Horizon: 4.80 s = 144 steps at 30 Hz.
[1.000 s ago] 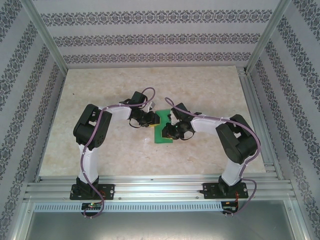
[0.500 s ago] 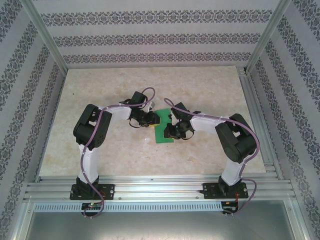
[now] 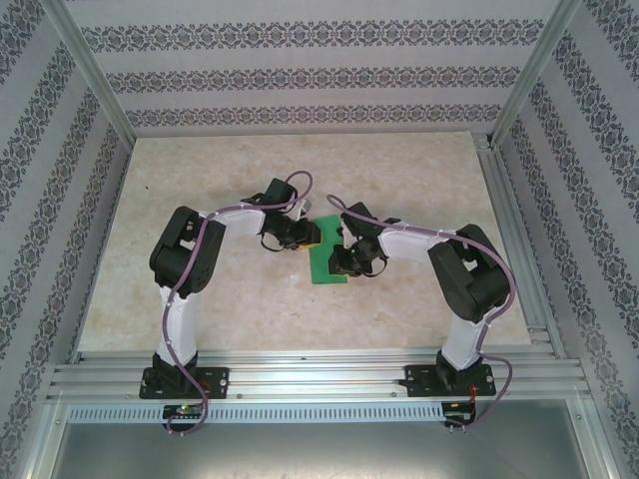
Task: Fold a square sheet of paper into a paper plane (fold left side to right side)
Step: Hold the square sheet of paper at the center of the table, then first fold the square sheet of paper in half at the center of the table, then hold the square sheet of paper at the center of the table, then first fold the square sheet of paper in half at the center of the table.
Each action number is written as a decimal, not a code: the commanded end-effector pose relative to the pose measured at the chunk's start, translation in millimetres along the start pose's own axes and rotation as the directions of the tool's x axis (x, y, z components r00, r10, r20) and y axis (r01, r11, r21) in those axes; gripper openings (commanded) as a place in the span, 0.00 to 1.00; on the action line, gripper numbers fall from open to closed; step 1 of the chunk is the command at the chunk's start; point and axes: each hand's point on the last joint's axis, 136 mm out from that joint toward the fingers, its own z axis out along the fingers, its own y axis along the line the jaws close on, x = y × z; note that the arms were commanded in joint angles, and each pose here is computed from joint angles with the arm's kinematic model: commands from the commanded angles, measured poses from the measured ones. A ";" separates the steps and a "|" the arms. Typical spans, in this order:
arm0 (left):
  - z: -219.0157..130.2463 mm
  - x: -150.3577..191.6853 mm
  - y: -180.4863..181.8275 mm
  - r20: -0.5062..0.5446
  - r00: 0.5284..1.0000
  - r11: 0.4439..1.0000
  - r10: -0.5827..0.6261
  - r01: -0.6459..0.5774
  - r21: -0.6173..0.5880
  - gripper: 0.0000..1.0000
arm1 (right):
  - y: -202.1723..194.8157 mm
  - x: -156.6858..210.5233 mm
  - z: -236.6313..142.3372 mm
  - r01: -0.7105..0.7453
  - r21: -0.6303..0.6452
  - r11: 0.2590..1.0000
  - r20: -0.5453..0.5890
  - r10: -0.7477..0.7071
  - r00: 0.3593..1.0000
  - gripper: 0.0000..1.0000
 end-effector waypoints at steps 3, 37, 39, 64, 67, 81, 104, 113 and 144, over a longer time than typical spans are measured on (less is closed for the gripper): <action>2.8 -22.3 10.5 0.034 0.998 0.996 0.045 -0.043 -0.075 0.32 | -30.5 24.6 17.9 -0.014 0.119 0.993 -0.102 0.027 0.994 0.21; -7.6 -101.5 108.2 0.198 0.980 0.989 -0.017 0.045 -0.139 0.32 | -34.6 37.4 21.7 -0.004 0.152 0.988 -0.157 0.028 0.987 0.21; -9.2 -108.3 112.2 0.210 0.977 0.989 -0.026 0.056 -0.139 0.32 | -34.3 38.1 21.6 -0.004 0.152 0.988 -0.157 0.028 0.987 0.21; -91.4 -177.0 81.0 0.419 0.907 0.992 0.037 0.018 -0.128 0.35 | 3.4 13.8 5.8 0.024 0.036 0.999 -0.070 -0.021 0.997 0.26; -121.0 -170.3 67.0 0.452 0.889 0.990 0.073 -0.008 -0.144 0.37 | 23.9 -2.7 -13.8 0.059 -0.005 0.998 -0.009 -0.059 0.998 0.31; -115.9 -34.5 19.2 0.344 0.936 0.997 0.072 -0.067 -0.026 0.42 | 21.4 -36.3 -89.1 0.067 -0.017 0.998 0.173 -0.063 0.983 0.53; -2.9 38.4 -16.1 0.127 0.988 0.995 0.085 -0.091 0.044 0.28 | 33.0 -75.3 -34.1 -0.047 -0.226 0.973 0.182 0.089 0.979 0.21; 3.0 42.4 -6.3 0.117 0.990 0.996 0.075 -0.079 0.028 0.28 | 44.3 -132.4 -8.4 -0.088 -0.262 0.961 0.195 0.142 0.971 0.19; 11.9 141.6 -2.3 -0.115 0.919 0.927 0.376 -0.375 0.029 0.29 | -3.4 -132.9 43.7 -0.211 -0.071 0.975 0.116 0.218 0.969 0.15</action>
